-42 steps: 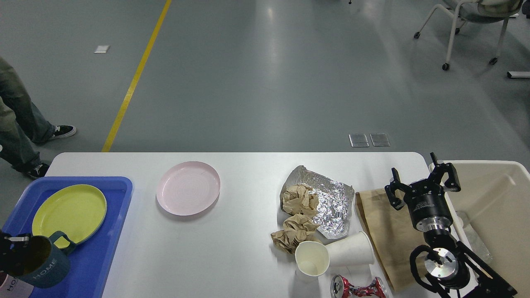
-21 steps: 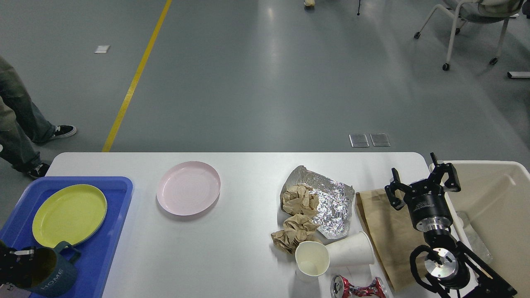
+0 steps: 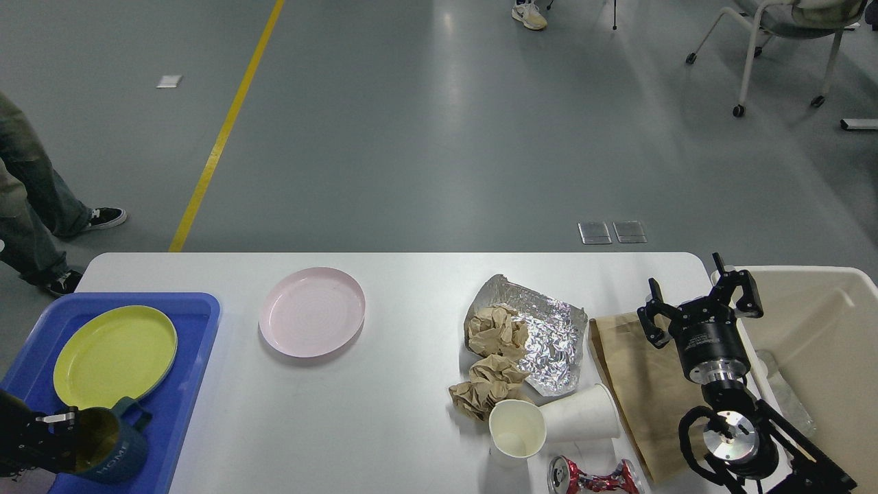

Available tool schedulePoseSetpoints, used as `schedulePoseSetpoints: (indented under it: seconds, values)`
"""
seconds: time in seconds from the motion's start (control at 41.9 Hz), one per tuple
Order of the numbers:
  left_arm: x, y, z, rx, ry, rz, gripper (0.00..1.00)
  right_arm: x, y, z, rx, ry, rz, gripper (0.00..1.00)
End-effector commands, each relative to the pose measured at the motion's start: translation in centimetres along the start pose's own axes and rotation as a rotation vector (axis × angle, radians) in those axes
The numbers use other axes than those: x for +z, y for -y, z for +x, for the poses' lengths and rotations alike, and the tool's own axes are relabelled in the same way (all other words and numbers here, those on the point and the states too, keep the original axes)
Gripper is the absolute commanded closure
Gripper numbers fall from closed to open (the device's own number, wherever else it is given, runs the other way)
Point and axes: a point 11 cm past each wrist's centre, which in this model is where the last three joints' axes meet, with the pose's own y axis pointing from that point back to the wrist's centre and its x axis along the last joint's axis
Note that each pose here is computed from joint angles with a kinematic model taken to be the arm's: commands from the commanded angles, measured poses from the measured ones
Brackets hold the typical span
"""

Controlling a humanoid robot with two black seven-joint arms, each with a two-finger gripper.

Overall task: Tidy desktop
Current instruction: 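Lift the teal mug and set it down on the blue tray, then open the left gripper and raise it away from the teal mug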

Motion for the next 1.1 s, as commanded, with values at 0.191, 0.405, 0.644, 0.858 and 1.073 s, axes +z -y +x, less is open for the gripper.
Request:
schedulePoseSetpoints:
  seconds: [0.191,0.405,0.644,0.858,1.073]
  values:
    - [-0.2,-0.1,-0.1,-0.004,-0.005,0.006,0.00,0.0,0.0,0.0,0.001,-0.001,0.000,0.00]
    - [-0.2,-0.6,-0.7,-0.058,-0.017,0.000,0.00,0.1,0.0,0.0,0.000,0.001,0.000,0.00]
    - [0.6,-5.9,0.4,-0.122,-0.002,0.028,0.00,0.1,0.0,0.0,0.001,0.001,-0.001,0.00]
    - [4.7,-13.3,2.2,-0.016,0.054,0.029,0.00,0.0,0.0,0.0,0.000,0.000,0.000,0.00]
    - [13.3,-21.6,1.6,0.107,0.193,0.019,0.00,0.1,0.0,0.0,0.000,0.001,0.000,0.00]
